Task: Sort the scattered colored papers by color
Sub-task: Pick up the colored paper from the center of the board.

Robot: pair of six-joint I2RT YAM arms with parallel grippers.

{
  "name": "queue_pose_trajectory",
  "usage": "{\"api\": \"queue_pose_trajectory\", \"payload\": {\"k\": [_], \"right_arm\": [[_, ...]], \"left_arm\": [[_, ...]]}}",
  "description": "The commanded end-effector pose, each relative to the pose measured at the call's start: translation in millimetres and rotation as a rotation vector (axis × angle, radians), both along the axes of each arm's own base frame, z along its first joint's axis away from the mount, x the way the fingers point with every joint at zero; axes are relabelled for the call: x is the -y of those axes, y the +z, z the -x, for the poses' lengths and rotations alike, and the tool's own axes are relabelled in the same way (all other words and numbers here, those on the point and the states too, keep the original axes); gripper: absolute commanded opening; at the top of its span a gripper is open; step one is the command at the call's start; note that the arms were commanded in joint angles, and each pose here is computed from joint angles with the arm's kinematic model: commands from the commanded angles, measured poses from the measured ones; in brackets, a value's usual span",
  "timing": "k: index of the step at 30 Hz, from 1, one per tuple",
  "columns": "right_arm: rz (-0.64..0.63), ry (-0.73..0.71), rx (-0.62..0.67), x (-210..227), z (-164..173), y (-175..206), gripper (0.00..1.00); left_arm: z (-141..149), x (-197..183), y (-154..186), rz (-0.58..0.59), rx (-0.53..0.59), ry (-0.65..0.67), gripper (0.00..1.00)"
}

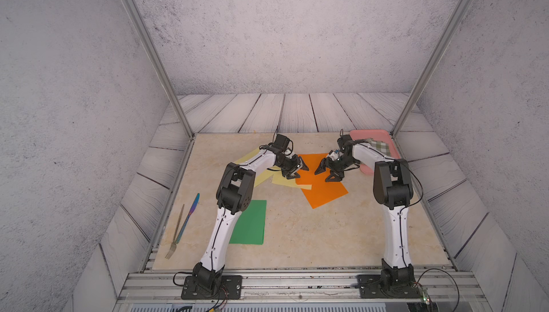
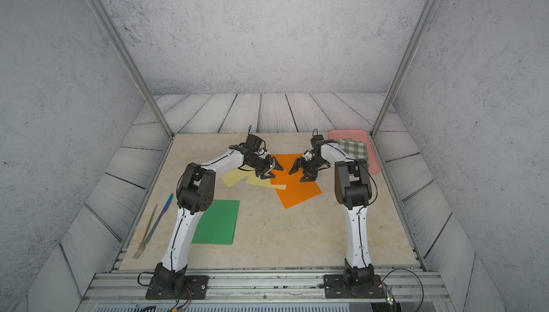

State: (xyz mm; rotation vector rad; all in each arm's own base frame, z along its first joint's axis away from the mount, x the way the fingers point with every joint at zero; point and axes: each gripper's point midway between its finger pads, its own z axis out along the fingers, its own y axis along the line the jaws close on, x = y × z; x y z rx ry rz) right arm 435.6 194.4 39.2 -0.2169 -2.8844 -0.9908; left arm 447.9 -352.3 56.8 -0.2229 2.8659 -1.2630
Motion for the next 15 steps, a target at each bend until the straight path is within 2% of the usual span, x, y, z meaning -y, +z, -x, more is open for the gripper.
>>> {"api": "queue_pose_trajectory", "payload": {"k": [1, 4, 8, 15], "right_arm": [[0.098, 0.013, -0.151, 9, 32, -46, 0.73], [0.107, 0.011, -0.146, 10, 32, -46, 0.73], [0.102, 0.014, -0.158, 9, 32, -48, 0.72], [0.098, 0.015, -0.157, 9, 32, -47, 0.72]], "left_arm": [[-15, -34, 21, -0.072, 0.088, 0.096, 0.64], [-13, -45, 13, -0.092, 0.06, 0.119, 0.64], [-6, -37, -7, -0.074, -0.009, 0.108, 0.64], [2, -32, -17, -0.102, -0.038, 0.088, 0.64]]}}
